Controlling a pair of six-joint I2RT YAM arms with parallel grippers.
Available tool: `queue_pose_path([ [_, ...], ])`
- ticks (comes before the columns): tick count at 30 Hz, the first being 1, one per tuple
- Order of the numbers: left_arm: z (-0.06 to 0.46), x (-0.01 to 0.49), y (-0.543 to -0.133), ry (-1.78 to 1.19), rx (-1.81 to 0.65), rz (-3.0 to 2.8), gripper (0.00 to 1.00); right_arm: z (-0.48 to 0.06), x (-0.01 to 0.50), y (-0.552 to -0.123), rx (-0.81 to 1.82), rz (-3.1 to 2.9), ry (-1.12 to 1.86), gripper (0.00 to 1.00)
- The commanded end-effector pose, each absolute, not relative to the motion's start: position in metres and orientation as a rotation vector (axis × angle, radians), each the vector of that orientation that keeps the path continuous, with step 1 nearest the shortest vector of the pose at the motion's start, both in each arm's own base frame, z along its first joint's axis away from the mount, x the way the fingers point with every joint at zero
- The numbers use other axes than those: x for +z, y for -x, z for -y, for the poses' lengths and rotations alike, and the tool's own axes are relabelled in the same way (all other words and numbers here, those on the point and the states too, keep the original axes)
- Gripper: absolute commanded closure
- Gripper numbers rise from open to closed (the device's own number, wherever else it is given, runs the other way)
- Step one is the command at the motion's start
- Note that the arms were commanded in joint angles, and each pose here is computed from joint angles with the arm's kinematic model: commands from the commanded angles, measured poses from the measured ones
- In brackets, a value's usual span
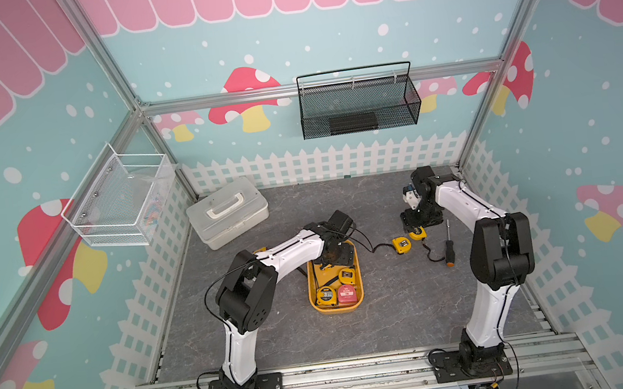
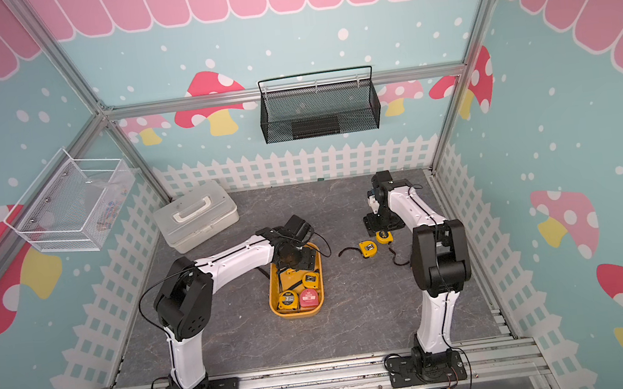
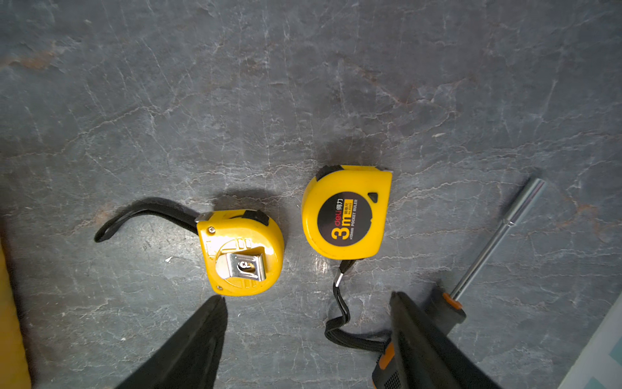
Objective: Take the tape measure out of the storage box
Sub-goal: Pick up the tape measure from the storage box.
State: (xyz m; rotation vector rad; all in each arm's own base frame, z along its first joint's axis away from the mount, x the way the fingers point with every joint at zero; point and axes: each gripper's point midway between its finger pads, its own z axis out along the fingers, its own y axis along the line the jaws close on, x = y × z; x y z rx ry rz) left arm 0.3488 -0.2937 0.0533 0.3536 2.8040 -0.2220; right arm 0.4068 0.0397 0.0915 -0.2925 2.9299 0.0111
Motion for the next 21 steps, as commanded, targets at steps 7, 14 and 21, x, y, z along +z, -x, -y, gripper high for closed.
queue_pose_path([
  [7,0.289,0.073,-0.353,-0.375,-0.153,-2.757,0.15,-0.046,0.102,-0.406,0.038,-2.908,0.301,0.23],
  [14,0.276,0.069,-0.353,-0.356,-0.073,-2.764,0.13,-0.048,0.1,-0.404,0.041,-2.912,0.306,0.23],
  [21,0.275,0.056,-0.349,-0.319,-0.07,-2.802,0.11,-0.05,0.1,-0.404,0.055,-2.912,0.301,0.23],
])
